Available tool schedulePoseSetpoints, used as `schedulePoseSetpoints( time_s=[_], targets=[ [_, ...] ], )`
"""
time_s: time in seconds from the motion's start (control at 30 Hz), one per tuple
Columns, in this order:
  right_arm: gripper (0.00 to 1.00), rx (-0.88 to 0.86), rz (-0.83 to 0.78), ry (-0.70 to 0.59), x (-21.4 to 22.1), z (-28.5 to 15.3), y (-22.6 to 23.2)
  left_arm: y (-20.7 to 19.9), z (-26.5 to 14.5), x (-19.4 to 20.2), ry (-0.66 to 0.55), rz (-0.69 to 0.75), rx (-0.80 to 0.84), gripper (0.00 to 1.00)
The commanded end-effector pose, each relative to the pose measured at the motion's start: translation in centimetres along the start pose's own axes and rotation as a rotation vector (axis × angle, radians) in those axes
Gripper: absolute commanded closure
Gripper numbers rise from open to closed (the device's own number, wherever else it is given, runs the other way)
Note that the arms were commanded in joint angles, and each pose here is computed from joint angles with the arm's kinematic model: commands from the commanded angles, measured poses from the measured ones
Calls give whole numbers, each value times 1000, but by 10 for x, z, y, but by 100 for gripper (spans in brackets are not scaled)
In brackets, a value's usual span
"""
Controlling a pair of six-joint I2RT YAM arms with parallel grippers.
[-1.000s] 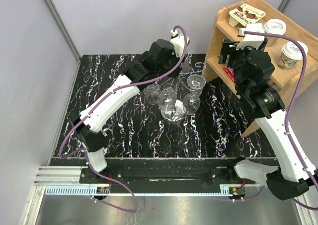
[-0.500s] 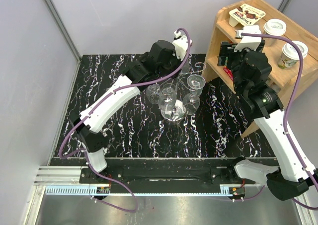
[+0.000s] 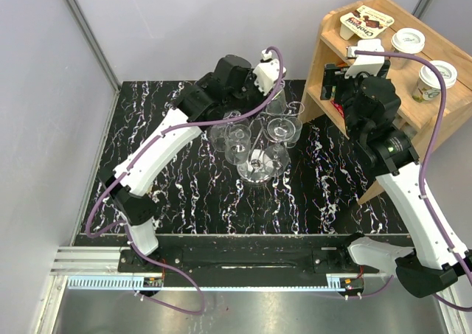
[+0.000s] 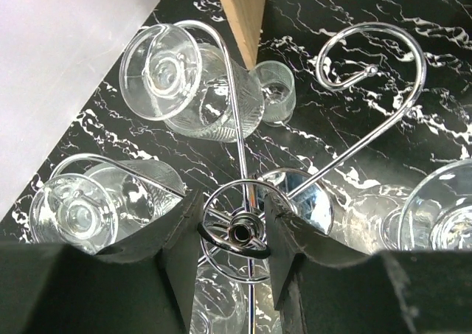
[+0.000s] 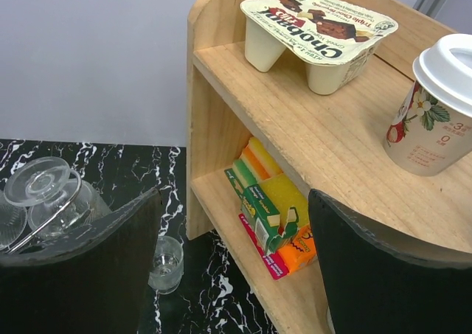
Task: Place the wine glass upside down on the wine glass rack
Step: Adjust the wine rack at the center of the board.
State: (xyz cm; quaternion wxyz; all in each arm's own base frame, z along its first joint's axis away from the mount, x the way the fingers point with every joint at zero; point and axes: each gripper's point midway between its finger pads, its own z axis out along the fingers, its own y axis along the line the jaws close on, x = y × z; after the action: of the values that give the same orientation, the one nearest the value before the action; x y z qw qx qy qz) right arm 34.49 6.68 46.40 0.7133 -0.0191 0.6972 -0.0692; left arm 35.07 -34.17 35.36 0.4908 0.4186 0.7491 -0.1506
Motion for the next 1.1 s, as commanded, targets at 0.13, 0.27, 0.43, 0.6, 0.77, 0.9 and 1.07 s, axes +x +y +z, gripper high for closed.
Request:
schedulePoseSetpoints(
  time_s=[0.13, 0.27, 0.43, 0.6, 0.77, 0.9, 1.07],
  targets=[
    [14, -18, 25, -25, -6, -2, 0, 16, -33, -20, -51, 189, 58, 76],
    [13, -47, -11, 17, 6, 0, 6, 19, -36, -17, -33, 229, 69, 76],
    [13, -110, -38, 67, 26, -1, 19, 16, -40, -14, -25, 287, 98, 76],
    [13, -122, -83, 129, 51, -1, 23, 13, -44, -13, -26, 324, 122, 77],
    [14, -105, -101, 223, 90, 6, 24, 8, -53, -14, -42, 350, 147, 78],
    [15, -95, -79, 253, 102, 12, 21, 9, -51, -11, -31, 340, 142, 83],
    [15, -83, -69, 261, 105, 15, 16, 9, -43, -6, 5, 299, 97, 94]
  ],
)
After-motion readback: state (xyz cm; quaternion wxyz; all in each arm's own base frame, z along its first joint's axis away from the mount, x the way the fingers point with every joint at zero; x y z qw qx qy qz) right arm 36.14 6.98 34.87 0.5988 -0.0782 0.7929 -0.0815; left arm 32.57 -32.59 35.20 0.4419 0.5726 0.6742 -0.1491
